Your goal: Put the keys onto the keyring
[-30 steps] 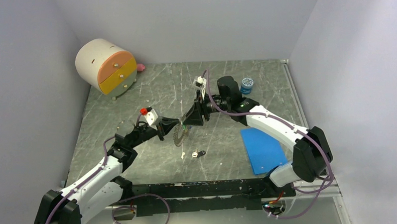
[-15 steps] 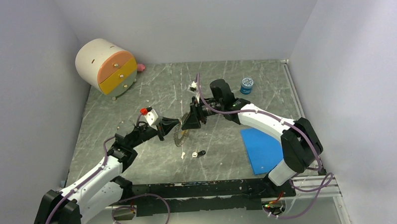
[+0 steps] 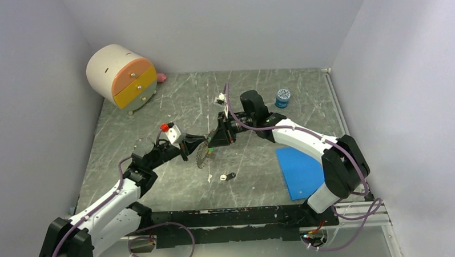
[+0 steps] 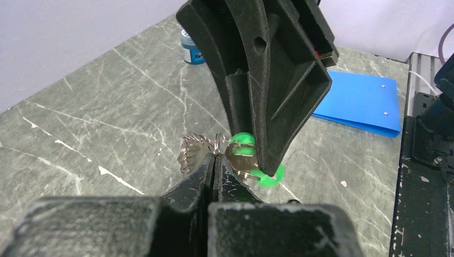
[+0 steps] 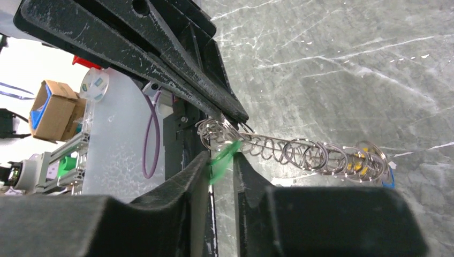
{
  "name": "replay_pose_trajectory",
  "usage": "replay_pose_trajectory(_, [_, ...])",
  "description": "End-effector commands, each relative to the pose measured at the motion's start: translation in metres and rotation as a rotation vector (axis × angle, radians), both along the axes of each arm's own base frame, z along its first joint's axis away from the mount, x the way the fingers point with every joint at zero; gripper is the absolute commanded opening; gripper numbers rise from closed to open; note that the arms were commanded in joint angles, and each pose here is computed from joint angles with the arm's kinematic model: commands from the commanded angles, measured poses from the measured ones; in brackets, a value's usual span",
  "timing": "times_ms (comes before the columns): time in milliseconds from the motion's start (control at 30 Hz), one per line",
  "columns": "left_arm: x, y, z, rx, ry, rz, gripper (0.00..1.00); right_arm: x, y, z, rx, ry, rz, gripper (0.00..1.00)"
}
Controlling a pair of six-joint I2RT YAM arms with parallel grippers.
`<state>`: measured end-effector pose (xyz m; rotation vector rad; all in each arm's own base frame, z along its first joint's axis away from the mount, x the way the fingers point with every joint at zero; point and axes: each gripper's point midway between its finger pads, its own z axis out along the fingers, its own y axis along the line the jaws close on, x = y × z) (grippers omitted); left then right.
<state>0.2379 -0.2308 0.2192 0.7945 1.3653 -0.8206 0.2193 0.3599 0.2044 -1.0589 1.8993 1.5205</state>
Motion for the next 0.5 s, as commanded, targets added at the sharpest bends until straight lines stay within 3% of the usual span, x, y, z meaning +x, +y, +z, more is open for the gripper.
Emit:
replay_pose_trajectory(0, [-0.002, -0.002, 0.023, -0.046, -0.081, -0.015, 0.03, 0.004, 0.007, 0.032, 0.074, -0.080, 0.031, 0.22])
replay_pose_trajectory(467, [-0.001, -0.002, 0.022, -0.049, -0.084, -0.009, 0.03, 0.004, -0.005, 0.044, 0.007, -0.140, -0.012, 0.03])
